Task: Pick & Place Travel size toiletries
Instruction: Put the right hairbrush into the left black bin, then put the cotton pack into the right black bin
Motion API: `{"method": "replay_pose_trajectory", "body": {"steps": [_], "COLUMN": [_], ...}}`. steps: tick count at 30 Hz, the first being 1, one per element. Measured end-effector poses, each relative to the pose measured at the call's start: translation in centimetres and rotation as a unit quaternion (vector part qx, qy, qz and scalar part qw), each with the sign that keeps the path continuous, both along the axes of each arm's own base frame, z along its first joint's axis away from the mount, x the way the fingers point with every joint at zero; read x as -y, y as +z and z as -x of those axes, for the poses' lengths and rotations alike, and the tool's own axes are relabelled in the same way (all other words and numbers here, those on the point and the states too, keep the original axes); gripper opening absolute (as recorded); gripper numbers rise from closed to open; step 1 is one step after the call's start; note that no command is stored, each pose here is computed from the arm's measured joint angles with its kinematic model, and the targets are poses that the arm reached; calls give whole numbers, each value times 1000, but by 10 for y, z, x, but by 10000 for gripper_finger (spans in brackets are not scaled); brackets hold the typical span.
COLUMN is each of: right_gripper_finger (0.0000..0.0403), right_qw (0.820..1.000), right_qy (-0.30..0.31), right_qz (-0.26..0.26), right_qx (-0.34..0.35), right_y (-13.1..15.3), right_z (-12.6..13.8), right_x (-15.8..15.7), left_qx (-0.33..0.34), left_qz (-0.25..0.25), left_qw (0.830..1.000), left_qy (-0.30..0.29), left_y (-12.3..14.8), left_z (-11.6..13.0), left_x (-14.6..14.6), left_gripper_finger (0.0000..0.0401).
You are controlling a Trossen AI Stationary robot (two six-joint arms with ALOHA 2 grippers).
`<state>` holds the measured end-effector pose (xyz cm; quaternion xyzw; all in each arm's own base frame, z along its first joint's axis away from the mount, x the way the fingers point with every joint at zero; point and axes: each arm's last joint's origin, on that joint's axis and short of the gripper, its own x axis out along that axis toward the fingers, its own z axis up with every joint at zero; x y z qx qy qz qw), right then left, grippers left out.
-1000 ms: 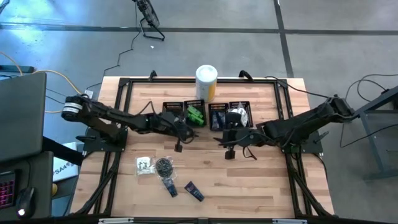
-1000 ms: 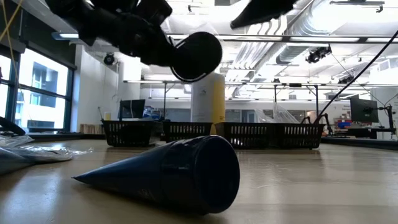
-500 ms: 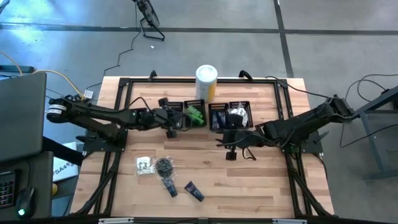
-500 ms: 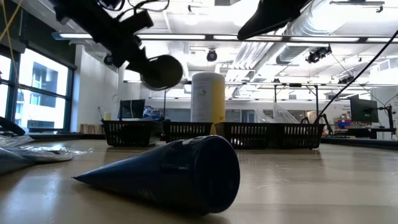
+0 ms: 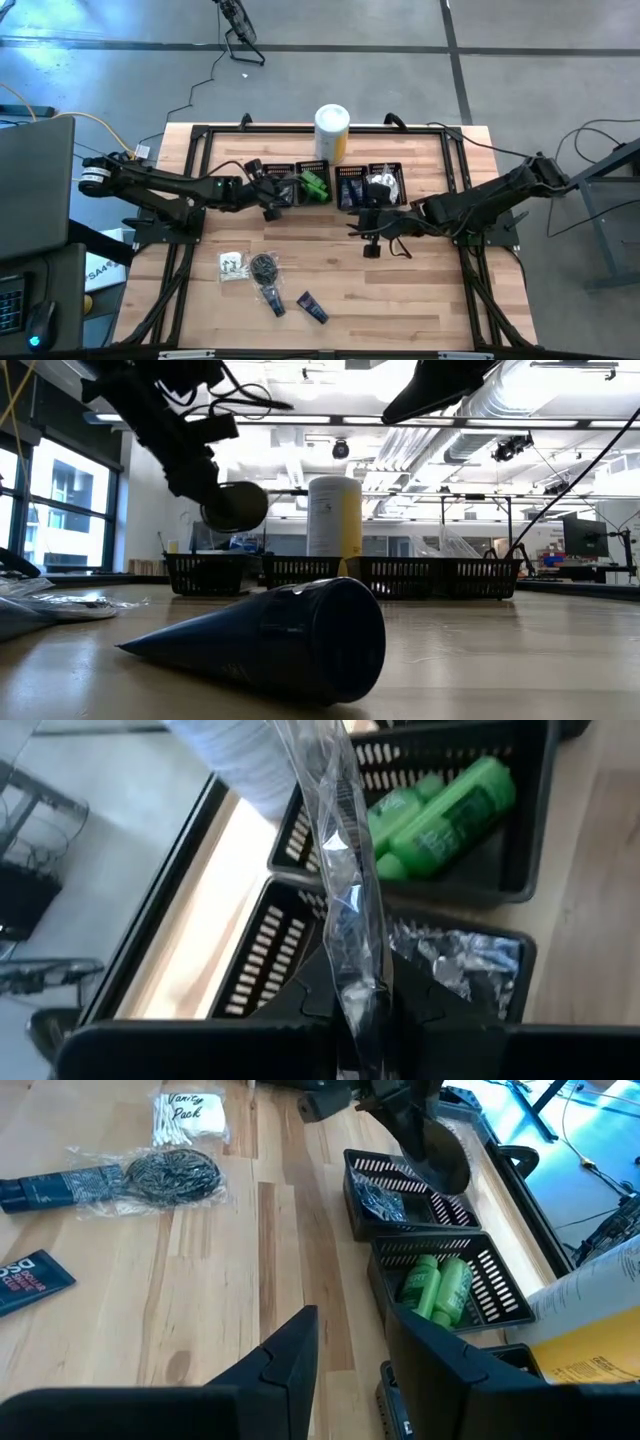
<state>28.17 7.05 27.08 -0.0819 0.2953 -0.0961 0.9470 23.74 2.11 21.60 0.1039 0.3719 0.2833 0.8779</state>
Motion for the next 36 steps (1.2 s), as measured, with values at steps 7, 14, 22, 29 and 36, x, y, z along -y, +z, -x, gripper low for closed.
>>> {"method": "replay_pose_trajectory", "body": {"steps": [7,14,22,29,36], "right_gripper_finger": [113,113,113,113,113], "right_qw": [1000,1000,1000,1000,1000], "right_qy": [0,0,-1,0,0], "right_qz": [0,-1,-3,-2,-2], "right_qx": [0,3,12,12,12], "right_y": [0,0,2,2,2], "right_z": [0,0,-1,-1,-1], "right_x": [0,0,0,0,0], "left_qx": [-10,4,15,16,11], "left_qz": [20,14,14,10,-5], "left_qw": [999,999,999,999,1000], "left_qy": [29,42,25,28,23], "left_y": [-19,-24,-23,-22,-19], "left_z": [7,6,3,3,1], "left_x": [0,-1,0,-1,-1], "left_gripper_finger": [30,31,34,99,136]}}
